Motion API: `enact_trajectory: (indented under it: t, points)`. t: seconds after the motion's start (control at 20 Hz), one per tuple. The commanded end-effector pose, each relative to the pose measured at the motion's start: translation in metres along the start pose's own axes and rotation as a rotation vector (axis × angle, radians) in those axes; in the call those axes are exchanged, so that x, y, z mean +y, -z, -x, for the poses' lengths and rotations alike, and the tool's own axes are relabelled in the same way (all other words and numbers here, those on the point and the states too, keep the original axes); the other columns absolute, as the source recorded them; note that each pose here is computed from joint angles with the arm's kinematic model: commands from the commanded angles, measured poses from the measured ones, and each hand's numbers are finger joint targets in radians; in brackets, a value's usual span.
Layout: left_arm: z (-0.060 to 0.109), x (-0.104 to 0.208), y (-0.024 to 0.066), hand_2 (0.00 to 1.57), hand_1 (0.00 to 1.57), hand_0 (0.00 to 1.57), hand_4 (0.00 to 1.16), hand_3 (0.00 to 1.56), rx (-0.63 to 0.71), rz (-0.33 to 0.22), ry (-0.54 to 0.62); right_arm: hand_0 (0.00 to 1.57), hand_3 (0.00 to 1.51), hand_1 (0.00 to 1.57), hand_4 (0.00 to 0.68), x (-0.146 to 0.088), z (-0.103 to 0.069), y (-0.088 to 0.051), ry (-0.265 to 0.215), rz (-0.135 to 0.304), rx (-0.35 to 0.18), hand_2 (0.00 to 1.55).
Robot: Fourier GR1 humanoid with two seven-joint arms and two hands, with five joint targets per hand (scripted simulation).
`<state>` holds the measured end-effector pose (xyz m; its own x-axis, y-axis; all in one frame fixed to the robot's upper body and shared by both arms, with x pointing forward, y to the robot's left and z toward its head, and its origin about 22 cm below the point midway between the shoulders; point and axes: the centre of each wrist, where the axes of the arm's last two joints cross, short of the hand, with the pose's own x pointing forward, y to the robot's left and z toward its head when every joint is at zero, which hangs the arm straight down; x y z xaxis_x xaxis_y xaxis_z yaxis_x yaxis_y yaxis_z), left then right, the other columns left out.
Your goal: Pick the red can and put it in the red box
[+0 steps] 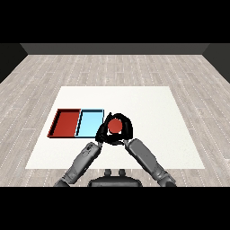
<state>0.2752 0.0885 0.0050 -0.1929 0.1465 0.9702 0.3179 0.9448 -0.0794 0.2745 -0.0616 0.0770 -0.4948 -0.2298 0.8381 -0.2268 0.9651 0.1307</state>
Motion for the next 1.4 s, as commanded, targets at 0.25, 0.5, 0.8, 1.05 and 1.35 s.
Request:
enact_trajectory:
  t: [0.25,0.5,0.8,1.05,1.35]
  points:
    - [0.009,-0.022,-0.0044,1.48,1.45,1.45,1.11,1.42,0.037,-0.208,-0.056,1.56,1.40,1.56,0.654,0.000,0.005,0.013,0.020,-0.012,0.026,1.47]
    - [0.014,-0.019,0.0053,1.57,1.57,1.57,1.12,1.48,0.050,-0.192,0.007,1.50,1.39,1.50,0.653,0.010,0.001,-0.008,0.005,-0.018,0.019,1.45]
    - [0.005,-0.019,0.0052,1.55,1.57,1.57,1.14,1.47,-0.008,-0.230,0.028,1.48,1.39,1.48,0.642,0.012,0.007,-0.014,0.019,-0.019,0.021,1.44]
    - [0.007,-0.024,0.0128,1.57,1.57,1.57,1.14,1.50,-0.119,-0.239,0.019,1.44,1.34,1.44,0.406,0.007,-0.008,-0.005,0.037,-0.003,0.033,1.39]
    - [0.006,-0.014,0.0092,1.57,1.57,1.57,1.15,1.51,-0.131,-0.258,0.011,0.00,0.00,0.00,0.000,0.005,0.002,-0.001,-0.056,-0.026,0.107,0.00]
